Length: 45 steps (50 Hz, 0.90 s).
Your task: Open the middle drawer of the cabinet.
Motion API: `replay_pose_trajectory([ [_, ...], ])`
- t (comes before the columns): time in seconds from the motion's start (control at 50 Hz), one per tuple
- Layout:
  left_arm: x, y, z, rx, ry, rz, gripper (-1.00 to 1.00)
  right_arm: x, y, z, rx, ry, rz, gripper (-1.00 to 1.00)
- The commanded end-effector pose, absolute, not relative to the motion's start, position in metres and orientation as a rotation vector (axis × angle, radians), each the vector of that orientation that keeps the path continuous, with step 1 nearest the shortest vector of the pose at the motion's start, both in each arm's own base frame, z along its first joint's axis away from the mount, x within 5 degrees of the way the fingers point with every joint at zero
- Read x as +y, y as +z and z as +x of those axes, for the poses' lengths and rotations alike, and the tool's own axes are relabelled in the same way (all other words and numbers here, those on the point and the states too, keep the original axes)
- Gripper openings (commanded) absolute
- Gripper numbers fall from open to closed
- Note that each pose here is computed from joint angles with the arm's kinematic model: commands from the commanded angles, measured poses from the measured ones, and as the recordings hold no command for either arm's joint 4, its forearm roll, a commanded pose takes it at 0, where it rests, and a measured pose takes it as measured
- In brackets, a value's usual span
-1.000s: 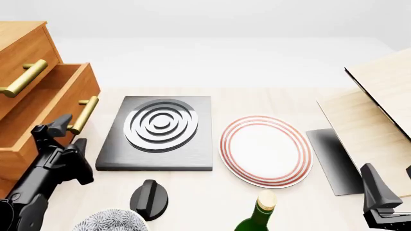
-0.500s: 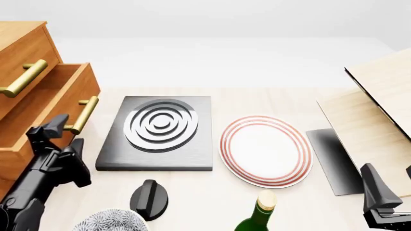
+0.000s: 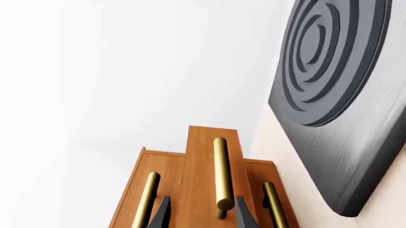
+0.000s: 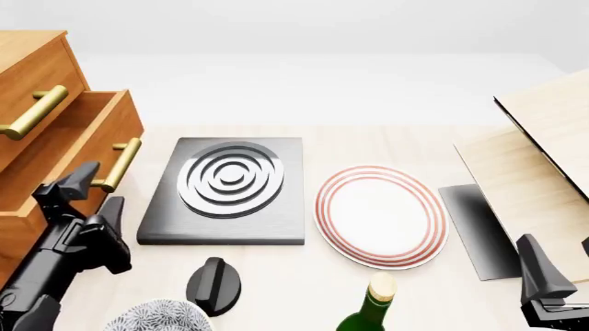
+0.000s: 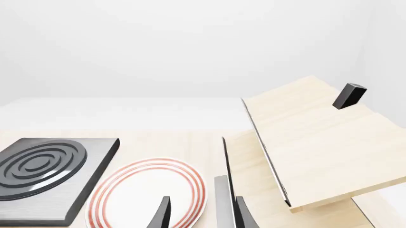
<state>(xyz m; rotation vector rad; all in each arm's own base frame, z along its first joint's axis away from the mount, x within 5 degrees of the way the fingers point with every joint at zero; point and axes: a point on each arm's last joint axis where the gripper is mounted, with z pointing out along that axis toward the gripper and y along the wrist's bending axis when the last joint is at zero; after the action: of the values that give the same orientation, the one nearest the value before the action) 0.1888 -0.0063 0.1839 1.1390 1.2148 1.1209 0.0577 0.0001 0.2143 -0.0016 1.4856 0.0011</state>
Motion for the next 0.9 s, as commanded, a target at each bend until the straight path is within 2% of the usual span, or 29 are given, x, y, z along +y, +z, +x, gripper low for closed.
replay_pose_trajectory([
  [0.02,-0.009,0.187,0.182,1.206,1.089,1.108,1.0,0.0,0.214,0.057,1.485,0.001,-0.002,1.0],
  [0.3,-0.011,0.19,0.173,1.19,1.07,1.082,1.0,0.0,0.214,0.057,1.485,0.001,-0.002,1.0],
  [0.4,-0.016,0.199,0.158,1.151,1.016,1.032,1.0,0.0,0.214,0.057,1.485,0.001,-0.002,1.0],
  [0.72,-0.017,0.255,0.127,1.138,0.889,0.909,1.0,0.0,0.214,0.057,1.485,0.001,-0.002,1.0],
  [0.9,-0.014,0.273,0.112,1.165,0.848,0.861,1.0,0.0,0.214,0.057,1.485,0.001,-0.001,1.0],
])
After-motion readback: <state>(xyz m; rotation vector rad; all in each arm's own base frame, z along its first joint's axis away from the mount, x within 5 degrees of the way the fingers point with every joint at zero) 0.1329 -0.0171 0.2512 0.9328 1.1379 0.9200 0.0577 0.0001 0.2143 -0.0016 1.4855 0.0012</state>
